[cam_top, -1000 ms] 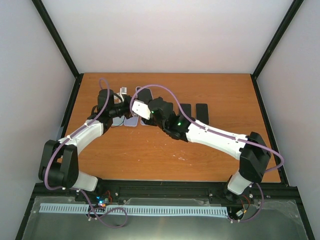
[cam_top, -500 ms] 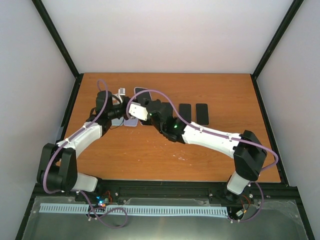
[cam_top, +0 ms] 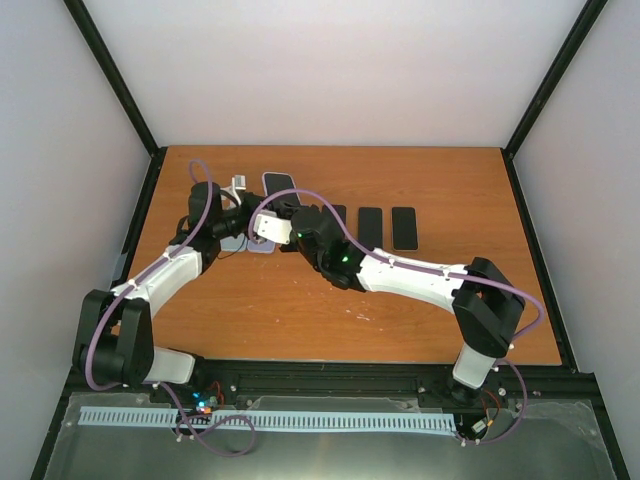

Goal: Take the phone out of the phone case
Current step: Remove the phone case from the phone.

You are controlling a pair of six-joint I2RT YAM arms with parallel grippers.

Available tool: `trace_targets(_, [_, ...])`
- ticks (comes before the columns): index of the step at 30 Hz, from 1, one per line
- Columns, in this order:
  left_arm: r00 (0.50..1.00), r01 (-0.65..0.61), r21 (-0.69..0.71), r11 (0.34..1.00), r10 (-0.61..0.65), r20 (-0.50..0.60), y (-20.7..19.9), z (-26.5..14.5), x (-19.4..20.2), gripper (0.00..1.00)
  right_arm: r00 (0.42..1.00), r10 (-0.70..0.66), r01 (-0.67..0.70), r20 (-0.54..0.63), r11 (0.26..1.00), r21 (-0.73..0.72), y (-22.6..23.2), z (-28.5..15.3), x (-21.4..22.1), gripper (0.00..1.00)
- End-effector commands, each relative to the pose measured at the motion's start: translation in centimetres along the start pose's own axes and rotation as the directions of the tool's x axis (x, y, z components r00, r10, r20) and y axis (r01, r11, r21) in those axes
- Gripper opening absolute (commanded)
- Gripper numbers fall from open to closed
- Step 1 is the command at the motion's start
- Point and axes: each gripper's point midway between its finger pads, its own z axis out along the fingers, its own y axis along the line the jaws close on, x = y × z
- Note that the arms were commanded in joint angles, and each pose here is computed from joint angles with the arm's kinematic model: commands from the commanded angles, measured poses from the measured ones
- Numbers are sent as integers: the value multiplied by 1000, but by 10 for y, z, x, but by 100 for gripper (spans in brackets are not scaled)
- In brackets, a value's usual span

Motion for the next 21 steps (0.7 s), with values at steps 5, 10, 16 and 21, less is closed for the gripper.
trace_targets(5, [977, -117, 199, 973, 149, -153, -59, -1, 32, 1, 992, 20, -13, -122, 999, 53, -9, 11, 49, 18])
trace_targets(10, [979, -122, 178, 976, 148, -141, -53, 0, 30, 1, 993, 65, -59, -100, 996, 64, -20, 3, 44, 3])
trace_targets(16, [983, -125, 123, 985, 139, -119, -37, 5, 24, 1, 986, 153, -153, -65, 988, -4, -28, -12, 30, 3])
trace_targets(21, [993, -102, 49, 994, 105, -57, -16, 7, 4, 1, 982, 181, -183, -54, 982, -46, -34, -28, 24, 3])
